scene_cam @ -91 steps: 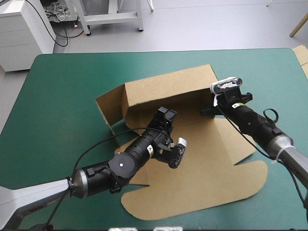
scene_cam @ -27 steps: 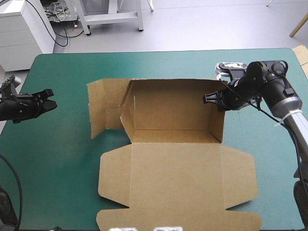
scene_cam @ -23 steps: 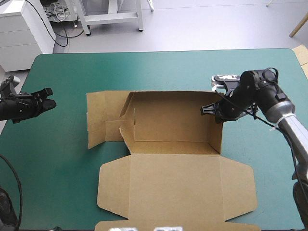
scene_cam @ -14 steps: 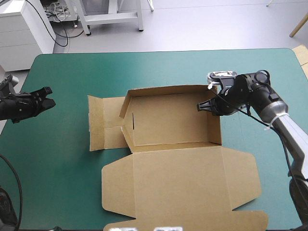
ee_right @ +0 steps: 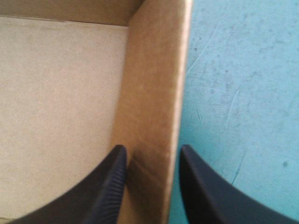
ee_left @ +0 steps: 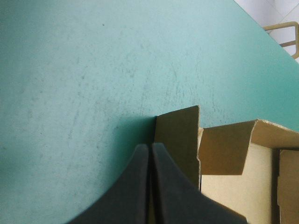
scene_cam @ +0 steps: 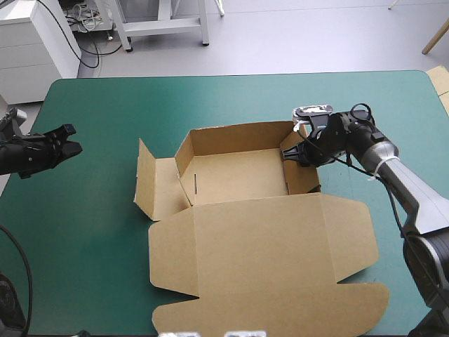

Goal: Fold the box

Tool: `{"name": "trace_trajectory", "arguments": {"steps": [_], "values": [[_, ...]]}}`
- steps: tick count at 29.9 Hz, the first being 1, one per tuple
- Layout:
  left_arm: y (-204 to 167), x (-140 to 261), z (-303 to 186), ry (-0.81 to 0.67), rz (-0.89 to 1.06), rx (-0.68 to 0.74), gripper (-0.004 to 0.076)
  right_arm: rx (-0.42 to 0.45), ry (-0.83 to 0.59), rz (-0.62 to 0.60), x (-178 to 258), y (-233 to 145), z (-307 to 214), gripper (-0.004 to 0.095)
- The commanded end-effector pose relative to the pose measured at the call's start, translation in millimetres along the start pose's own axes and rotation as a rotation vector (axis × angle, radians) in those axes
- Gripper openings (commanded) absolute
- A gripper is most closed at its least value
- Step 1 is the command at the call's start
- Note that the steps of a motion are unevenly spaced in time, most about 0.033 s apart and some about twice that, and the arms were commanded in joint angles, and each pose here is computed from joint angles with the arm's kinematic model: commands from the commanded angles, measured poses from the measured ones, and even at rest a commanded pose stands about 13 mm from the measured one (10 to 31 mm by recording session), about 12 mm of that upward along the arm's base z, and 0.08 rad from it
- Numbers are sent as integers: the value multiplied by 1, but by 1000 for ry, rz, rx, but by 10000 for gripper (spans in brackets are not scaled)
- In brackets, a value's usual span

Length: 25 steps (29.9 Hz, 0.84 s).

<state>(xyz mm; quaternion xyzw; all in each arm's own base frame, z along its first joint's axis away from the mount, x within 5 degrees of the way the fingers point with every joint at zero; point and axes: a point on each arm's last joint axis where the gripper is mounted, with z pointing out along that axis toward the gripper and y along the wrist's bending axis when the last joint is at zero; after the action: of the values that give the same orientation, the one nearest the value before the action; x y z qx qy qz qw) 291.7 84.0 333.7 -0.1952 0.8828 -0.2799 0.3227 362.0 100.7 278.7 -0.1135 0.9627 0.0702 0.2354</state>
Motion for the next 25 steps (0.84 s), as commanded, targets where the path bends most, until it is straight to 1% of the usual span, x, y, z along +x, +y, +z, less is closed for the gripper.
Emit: {"name": "trace_trajectory", "arguments": {"steps": [1, 2, 3, 4, 8, 13, 15, 25], "values": [[-16, -5, -14, -73, -4, 58, -8, 2, -124, -16, -17, 1, -31, 731], [-16, -5, -14, -73, -4, 58, -8, 0, -138, -5, -21, 2, -36, 800], [-17, -6, -14, -74, -12, 63, -8, -2, -160, 8, -25, 3, -42, 841], [-17, -6, -14, -75, -22, 68, -8, -4, -175, 14, -29, 3, -47, 859], [-19, -6, -14, -80, -43, 85, -8, -11, -199, 3, -45, 7, -81, 862], [-19, -6, -14, -80, -43, 85, -8, 11, -147, -19, -49, 8, -114, 862], [-19, -6, -14, -78, -43, 86, -8, 25, -166, -18, -48, 7, -126, 862], [-20, -4, -14, -55, -57, 95, -8, 8, -275, 20, -33, 11, -177, 862]]}}
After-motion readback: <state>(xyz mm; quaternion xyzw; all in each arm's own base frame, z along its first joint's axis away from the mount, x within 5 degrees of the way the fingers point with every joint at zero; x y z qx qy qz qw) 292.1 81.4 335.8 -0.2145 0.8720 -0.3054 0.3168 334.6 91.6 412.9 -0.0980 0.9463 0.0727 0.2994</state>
